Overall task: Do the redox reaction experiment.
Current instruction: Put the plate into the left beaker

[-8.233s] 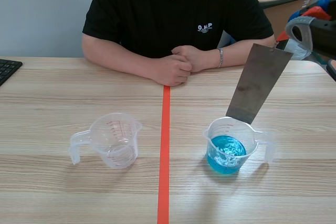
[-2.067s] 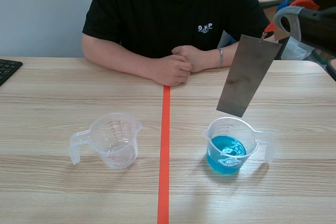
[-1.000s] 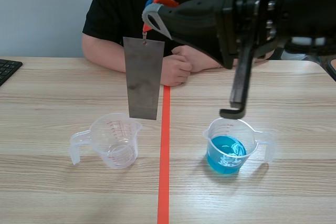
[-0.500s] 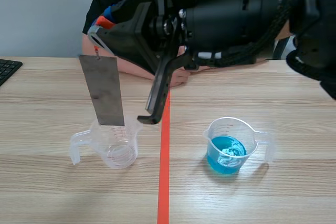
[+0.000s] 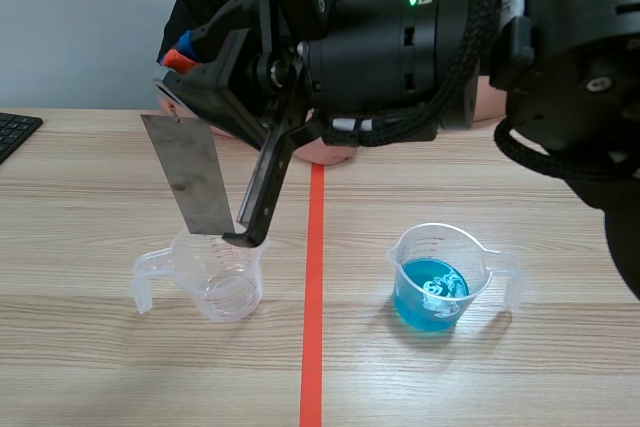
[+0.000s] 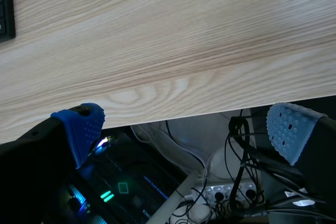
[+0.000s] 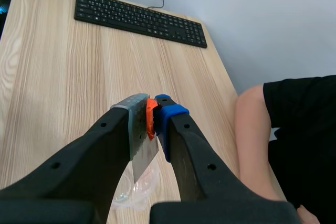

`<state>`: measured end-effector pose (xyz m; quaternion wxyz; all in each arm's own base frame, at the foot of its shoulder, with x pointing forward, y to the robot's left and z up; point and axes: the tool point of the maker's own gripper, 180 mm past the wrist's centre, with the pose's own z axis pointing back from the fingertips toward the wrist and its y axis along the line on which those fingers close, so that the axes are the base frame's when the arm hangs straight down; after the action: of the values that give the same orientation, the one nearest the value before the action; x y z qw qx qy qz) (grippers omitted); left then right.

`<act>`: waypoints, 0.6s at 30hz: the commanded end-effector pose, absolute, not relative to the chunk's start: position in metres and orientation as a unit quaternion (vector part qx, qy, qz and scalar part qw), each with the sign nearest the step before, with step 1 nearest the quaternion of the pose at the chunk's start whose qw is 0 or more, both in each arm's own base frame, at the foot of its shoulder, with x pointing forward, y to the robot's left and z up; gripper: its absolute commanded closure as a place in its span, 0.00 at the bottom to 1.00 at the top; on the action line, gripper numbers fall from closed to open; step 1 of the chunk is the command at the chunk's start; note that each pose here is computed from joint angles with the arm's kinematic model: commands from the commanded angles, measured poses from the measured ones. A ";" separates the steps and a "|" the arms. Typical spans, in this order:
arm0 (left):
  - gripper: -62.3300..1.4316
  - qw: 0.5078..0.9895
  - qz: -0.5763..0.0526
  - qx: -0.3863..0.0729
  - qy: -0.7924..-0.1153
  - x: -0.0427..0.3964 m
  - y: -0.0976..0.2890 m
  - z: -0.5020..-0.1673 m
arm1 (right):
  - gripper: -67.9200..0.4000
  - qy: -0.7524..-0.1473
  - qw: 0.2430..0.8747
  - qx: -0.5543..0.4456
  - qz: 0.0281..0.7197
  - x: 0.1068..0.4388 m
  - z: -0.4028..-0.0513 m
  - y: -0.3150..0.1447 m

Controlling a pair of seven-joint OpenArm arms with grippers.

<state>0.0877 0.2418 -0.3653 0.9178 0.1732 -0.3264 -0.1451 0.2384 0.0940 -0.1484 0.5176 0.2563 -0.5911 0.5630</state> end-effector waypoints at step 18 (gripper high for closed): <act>0.00 0.921 -0.142 0.173 -0.320 0.084 0.240 -0.365 | 0.97 -0.591 0.540 0.257 0.541 0.262 -0.169 0.093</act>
<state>0.0847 0.2432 -0.3674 0.9214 0.1746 -0.3164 -0.1433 0.2584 0.0905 -0.1807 0.5512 0.2520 -0.5744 0.5503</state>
